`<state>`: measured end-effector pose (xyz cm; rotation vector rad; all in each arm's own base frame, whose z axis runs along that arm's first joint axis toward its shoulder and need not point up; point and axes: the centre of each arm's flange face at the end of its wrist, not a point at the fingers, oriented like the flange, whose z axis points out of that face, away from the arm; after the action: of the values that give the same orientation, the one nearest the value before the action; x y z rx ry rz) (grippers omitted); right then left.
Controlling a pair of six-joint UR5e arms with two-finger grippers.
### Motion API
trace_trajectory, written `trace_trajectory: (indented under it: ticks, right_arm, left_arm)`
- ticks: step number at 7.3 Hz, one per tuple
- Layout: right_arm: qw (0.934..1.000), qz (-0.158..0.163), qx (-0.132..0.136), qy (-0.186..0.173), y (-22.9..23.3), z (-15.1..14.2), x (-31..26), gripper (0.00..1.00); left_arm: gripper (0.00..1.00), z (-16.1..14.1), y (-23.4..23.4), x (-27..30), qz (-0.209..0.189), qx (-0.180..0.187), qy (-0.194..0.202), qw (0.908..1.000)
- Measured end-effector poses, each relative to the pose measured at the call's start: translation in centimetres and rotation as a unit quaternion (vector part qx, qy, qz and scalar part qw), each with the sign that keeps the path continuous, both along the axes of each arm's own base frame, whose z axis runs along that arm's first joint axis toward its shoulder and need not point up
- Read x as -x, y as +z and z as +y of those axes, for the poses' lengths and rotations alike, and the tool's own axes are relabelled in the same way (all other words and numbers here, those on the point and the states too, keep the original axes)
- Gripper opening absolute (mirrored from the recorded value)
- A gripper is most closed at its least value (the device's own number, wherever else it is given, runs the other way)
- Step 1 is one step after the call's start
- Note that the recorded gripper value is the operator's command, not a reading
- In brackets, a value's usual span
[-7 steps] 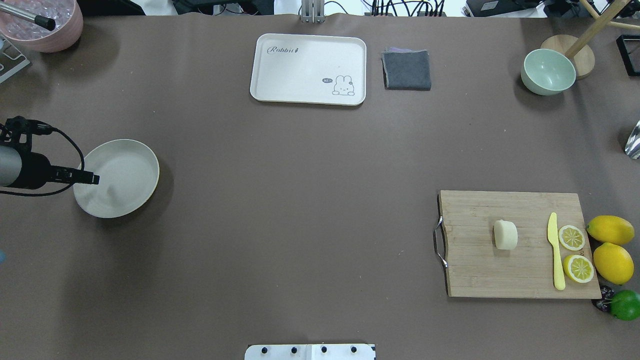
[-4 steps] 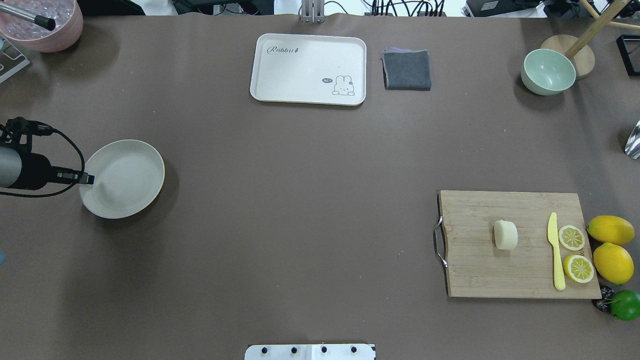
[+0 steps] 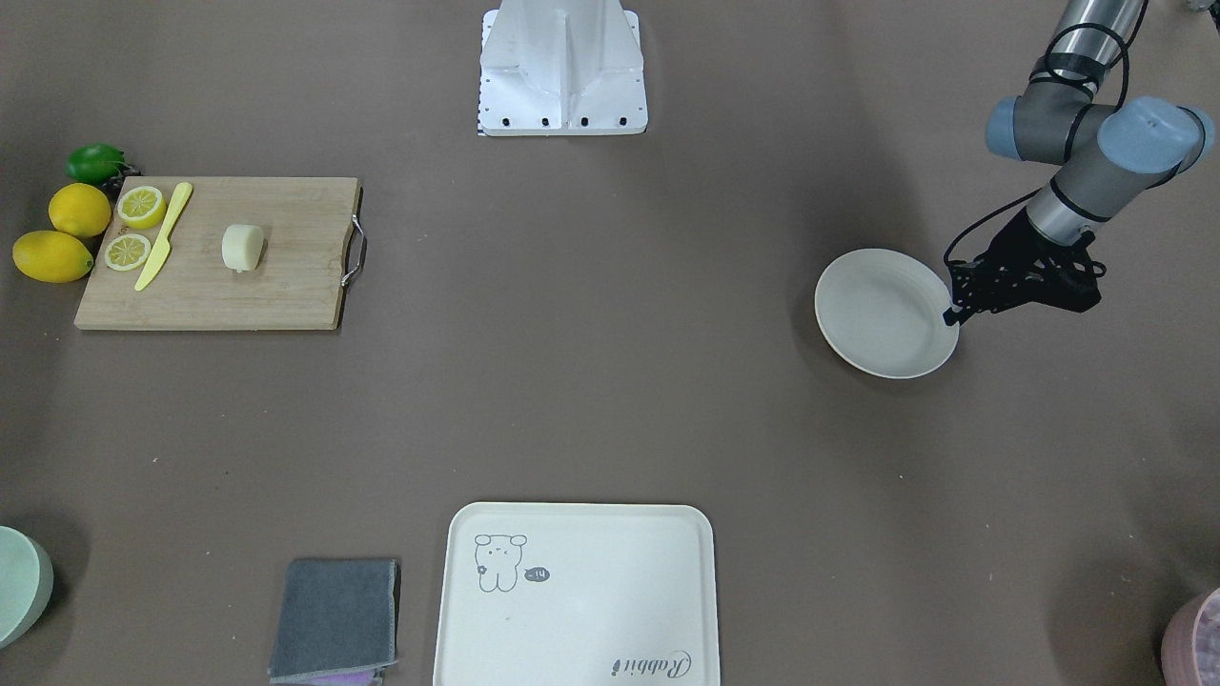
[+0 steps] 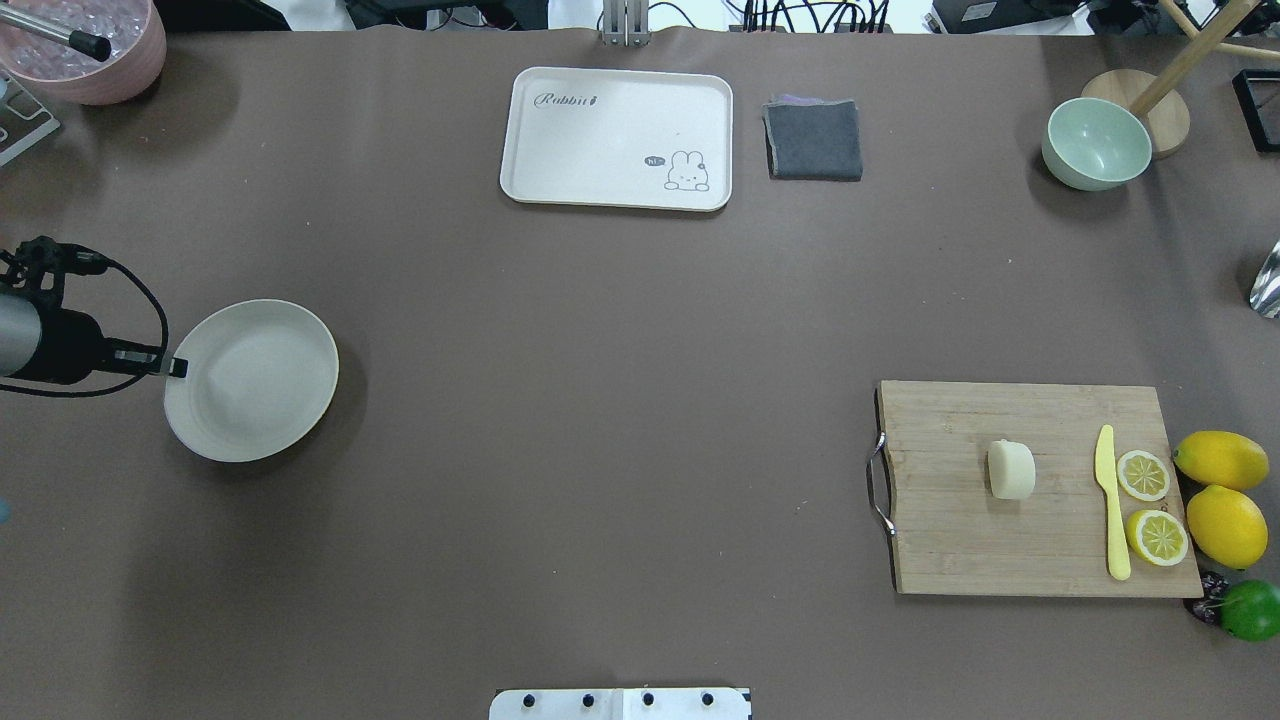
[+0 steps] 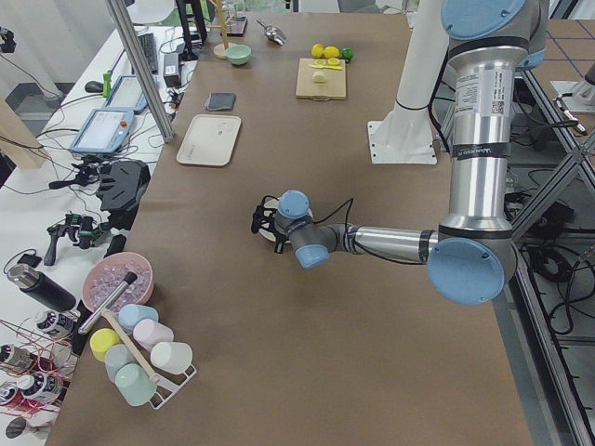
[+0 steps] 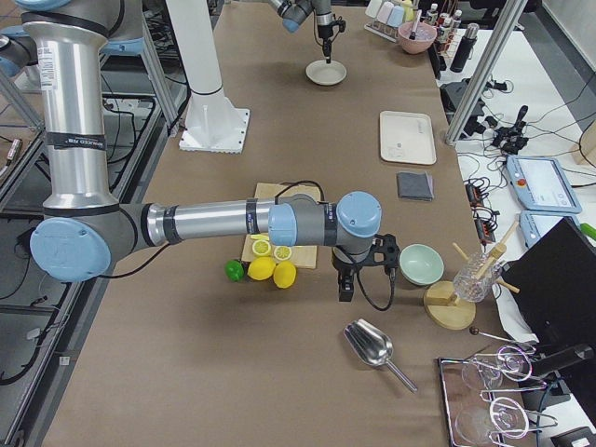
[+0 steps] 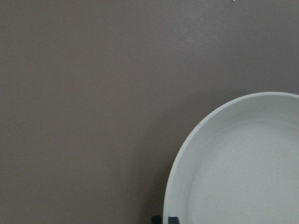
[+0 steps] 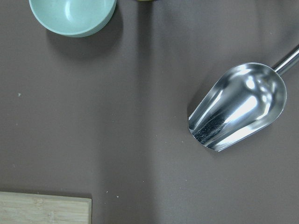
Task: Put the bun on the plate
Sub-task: 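Push the white plate to center with left gripper while right arm reaches board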
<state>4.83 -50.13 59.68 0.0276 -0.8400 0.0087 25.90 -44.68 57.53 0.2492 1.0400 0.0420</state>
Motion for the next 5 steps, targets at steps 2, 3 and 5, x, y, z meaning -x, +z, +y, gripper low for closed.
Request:
trace_trajectory:
  ticks: [2, 3, 5]
  right_arm:
    - [1.0000, 0.000, -0.001, 0.000, 0.0, 0.0, 0.0, 1.00]
    - [1.0000, 0.000, -0.001, 0.001, -0.2, -0.1, 0.0, 1.00]
    - [0.9999, -0.015, -0.004, 0.002, -1.1, -0.7, 0.2, 1.00]
  left_arm:
    - [0.00, -1.9, -5.0, 1.3, 0.040, 0.042, -0.002, 0.9983]
    - [0.00, -3.4, -9.5, 0.8, 0.043, 0.055, -0.010, 0.9975]
    - [0.00, -4.9, -18.7, -4.6, 0.038, 0.075, -0.038, 0.9957]
